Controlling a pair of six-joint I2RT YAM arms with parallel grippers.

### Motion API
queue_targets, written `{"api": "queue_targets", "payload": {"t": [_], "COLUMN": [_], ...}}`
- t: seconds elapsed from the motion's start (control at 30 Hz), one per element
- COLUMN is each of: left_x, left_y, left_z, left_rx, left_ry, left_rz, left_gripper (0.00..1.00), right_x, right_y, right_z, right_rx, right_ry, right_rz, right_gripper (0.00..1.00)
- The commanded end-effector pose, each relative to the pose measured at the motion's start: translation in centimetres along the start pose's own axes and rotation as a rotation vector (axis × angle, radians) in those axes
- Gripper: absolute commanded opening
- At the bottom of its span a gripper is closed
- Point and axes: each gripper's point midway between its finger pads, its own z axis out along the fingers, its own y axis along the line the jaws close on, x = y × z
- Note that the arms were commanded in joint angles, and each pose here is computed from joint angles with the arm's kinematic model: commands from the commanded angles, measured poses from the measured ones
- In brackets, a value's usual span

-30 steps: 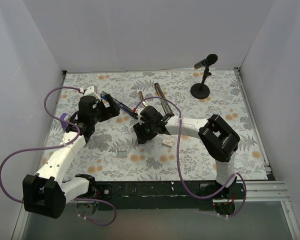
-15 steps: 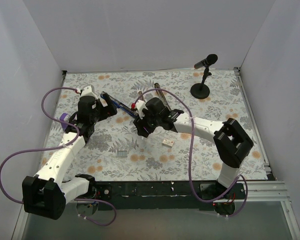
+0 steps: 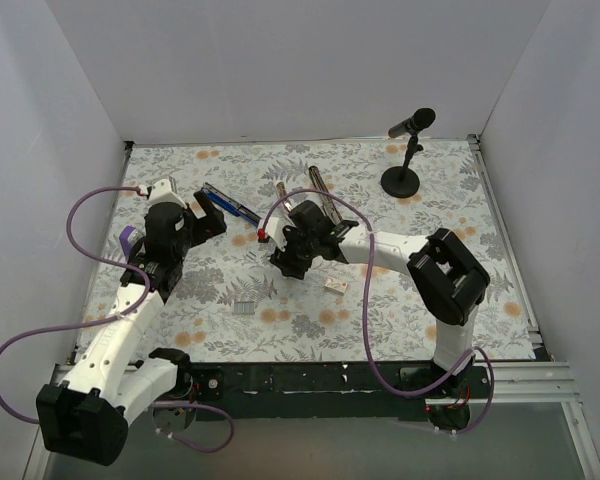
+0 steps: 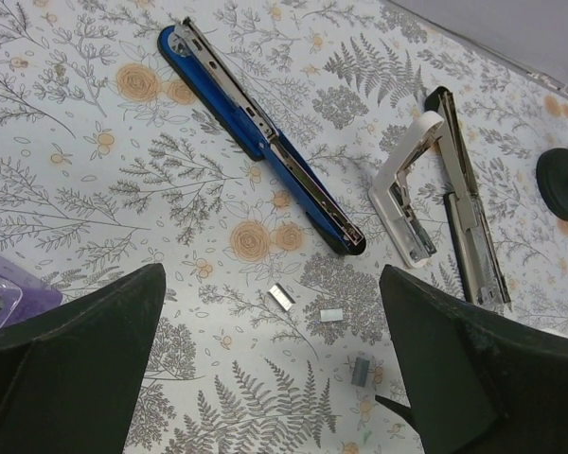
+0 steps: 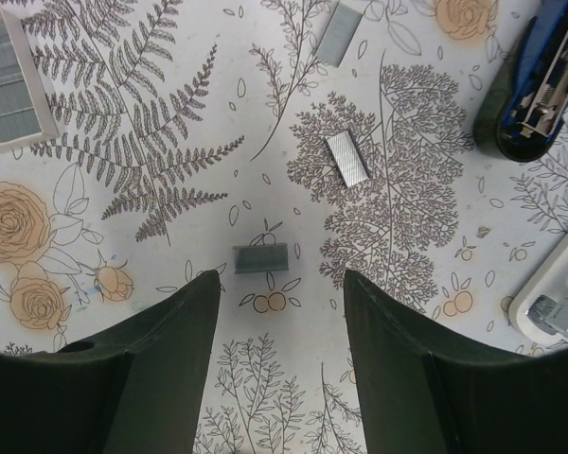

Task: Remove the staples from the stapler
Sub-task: Pick up the staple from the center of the board.

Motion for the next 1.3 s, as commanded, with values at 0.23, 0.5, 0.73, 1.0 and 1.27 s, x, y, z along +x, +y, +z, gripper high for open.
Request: {"api": "queue_targets", "payload": {"t": [0.23, 0.5, 0.73, 1.0, 1.27], "left_x": [-2.9, -3.3, -4.0, -4.0, -4.1], "left_y": [-0.6, -0.7, -0.8, -0.7, -0.6], "left_z": [-2.0, -2.4, -3.3, -3.3, -3.3], "left_rx": [0.046, 0.055, 0.073, 0.073, 0.064], "left_ry": [-0.144, -0.165, -0.208, -0.213, -0.216], "left_rz": [-0.013, -0.023, -0.034, -0.034, -0.037], "left_gripper": [0.98, 0.98, 0.98, 0.98, 0.98], "right_x": [-0.5, 0.5, 1.0, 1.5, 1.8], "right_y": [0.1, 0.4, 0.7, 1.2, 1.5], "right_z": [0.7, 1.3, 2.1, 2.7, 2.8], "right_rx": [-0.043, -0.058, -0.065, -0.060, -0.051], "right_ry": [-0.020, 0.009, 0.027, 0.041, 0.045], "right_rz": [-0.074, -0.067, -0.059, -0.069, -0.074], "right_gripper": [0.61, 0.61, 0.59, 0.55, 0.51]}}
